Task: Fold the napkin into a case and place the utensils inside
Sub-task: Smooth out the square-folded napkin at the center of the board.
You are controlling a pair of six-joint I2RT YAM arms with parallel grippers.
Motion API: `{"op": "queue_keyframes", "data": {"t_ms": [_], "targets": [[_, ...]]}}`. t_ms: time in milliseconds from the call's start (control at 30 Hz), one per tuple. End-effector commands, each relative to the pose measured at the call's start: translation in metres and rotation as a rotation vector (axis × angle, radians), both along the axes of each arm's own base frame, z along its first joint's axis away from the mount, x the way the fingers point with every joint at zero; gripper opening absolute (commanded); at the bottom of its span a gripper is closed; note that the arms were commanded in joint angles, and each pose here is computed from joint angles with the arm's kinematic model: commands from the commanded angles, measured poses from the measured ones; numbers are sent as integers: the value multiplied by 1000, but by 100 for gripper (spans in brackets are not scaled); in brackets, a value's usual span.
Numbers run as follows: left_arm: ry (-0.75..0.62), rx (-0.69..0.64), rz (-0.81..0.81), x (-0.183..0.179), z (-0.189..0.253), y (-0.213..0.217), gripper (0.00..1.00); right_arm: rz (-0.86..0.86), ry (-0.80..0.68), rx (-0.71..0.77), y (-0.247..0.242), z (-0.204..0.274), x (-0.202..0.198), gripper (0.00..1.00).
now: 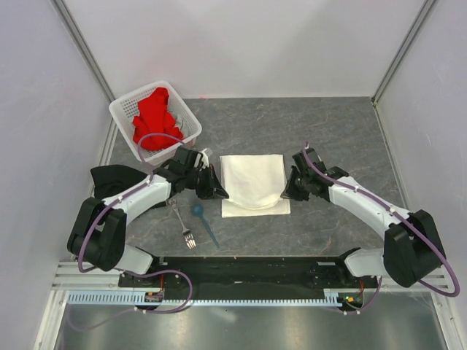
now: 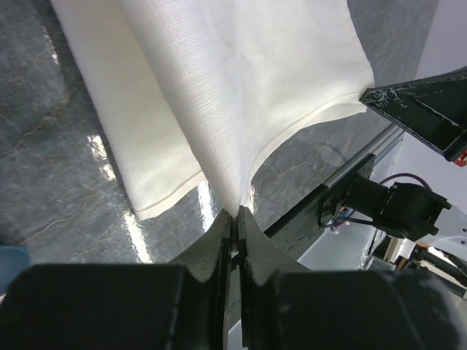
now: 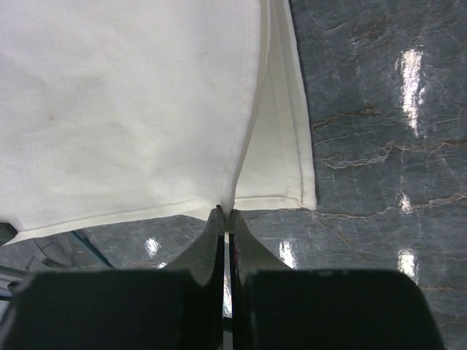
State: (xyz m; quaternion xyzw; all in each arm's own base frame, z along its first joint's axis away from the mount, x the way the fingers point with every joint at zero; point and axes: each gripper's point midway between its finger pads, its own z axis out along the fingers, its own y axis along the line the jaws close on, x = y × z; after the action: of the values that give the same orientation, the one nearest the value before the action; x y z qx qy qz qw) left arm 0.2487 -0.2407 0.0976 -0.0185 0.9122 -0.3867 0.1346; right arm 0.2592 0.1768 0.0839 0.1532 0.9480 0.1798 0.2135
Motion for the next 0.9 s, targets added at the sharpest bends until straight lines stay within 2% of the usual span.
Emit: {"op": "queue_keyframes", "data": {"t_ms": [0,100,233,433,867], "targets": [[60,-40,-4,-20,-6,-10,10,20,6,-27,-8,0,-5,0],[124,-47,-11,-38,-23,-17,10,17,26,-49,-15,-11,-10,0],[161,13,10,-47,-55,-9,10,23,47,-60,-18,-23,-13,0],[131,50,13,-47,-55,-2,10,36,67,-78,-21,-37,-16,0],[206,41,-9,-69,-69,2,13,33,87,-151,-35,-53,-18,0]]}}
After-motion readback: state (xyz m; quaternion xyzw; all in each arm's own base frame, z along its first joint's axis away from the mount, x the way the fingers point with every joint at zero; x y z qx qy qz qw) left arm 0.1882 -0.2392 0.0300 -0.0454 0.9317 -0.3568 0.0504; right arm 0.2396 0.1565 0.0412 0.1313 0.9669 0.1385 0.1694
